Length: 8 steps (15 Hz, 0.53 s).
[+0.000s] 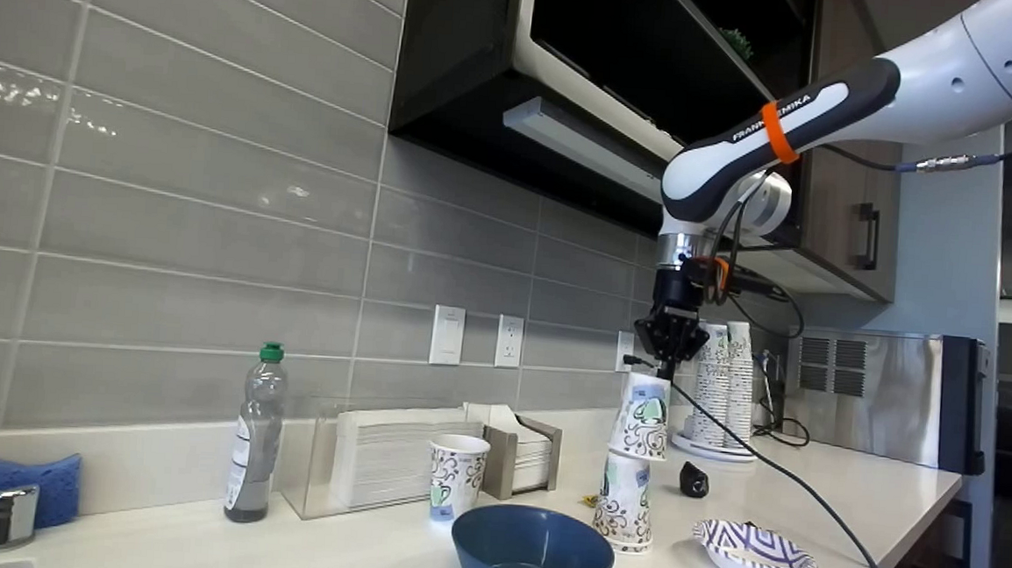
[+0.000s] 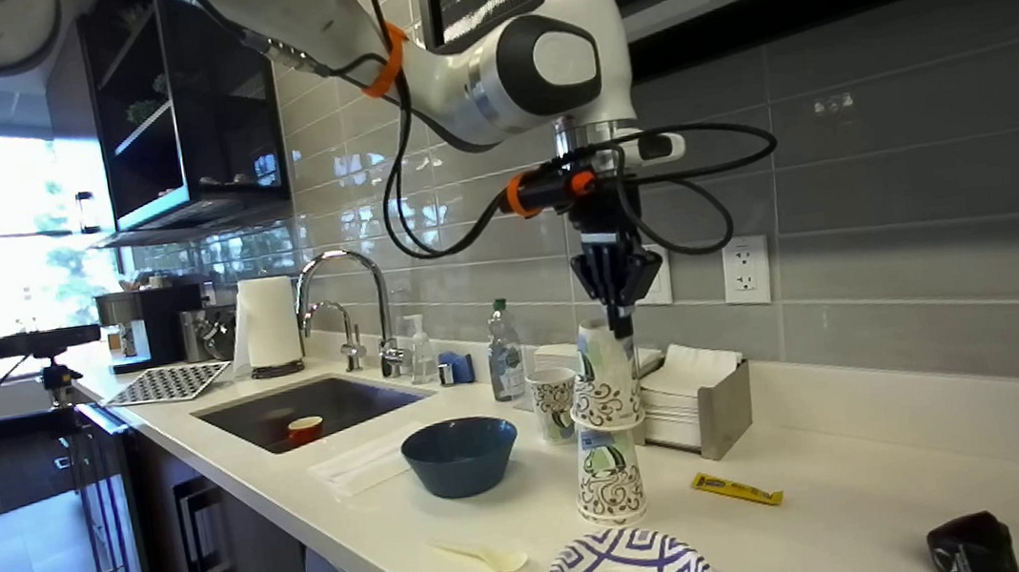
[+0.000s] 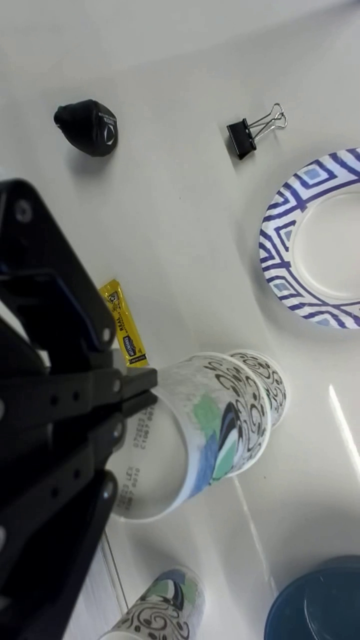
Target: Pick up the paper cup to the far left and stack it on the middle paper cup, pick up the paper cup to the right and stack it on the paper cup to the left
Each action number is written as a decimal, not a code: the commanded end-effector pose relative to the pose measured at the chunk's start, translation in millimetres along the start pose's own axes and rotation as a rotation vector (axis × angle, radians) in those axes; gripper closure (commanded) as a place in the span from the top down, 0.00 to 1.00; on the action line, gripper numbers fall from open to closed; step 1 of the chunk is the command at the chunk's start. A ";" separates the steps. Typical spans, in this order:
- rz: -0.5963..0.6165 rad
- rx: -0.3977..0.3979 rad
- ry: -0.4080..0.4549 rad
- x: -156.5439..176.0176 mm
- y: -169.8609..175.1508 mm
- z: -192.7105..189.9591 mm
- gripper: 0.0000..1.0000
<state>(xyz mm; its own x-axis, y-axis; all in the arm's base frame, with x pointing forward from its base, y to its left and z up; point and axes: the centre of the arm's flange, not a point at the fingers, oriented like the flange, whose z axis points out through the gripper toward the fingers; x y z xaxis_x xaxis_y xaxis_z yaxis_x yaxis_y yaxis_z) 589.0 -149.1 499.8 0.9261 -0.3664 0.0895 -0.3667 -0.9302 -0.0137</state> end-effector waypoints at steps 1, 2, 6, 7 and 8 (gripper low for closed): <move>-0.011 -0.014 -0.012 6.1 -2.7 2.7 0.01; -0.012 -0.012 -0.014 6.7 -3.5 4.3 0.01; -0.022 -0.007 -0.019 9.6 -8.0 8.7 0.01; -0.023 -0.005 -0.018 10.4 -9.6 9.9 0.01; -0.026 -0.006 -0.022 10.8 -10.7 11.4 0.01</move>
<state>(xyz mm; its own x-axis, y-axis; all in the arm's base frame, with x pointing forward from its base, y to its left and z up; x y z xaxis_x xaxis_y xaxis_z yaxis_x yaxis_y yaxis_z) 593.3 -146.4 487.3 0.9310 -0.3583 0.0698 -0.3586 -0.9335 -0.0090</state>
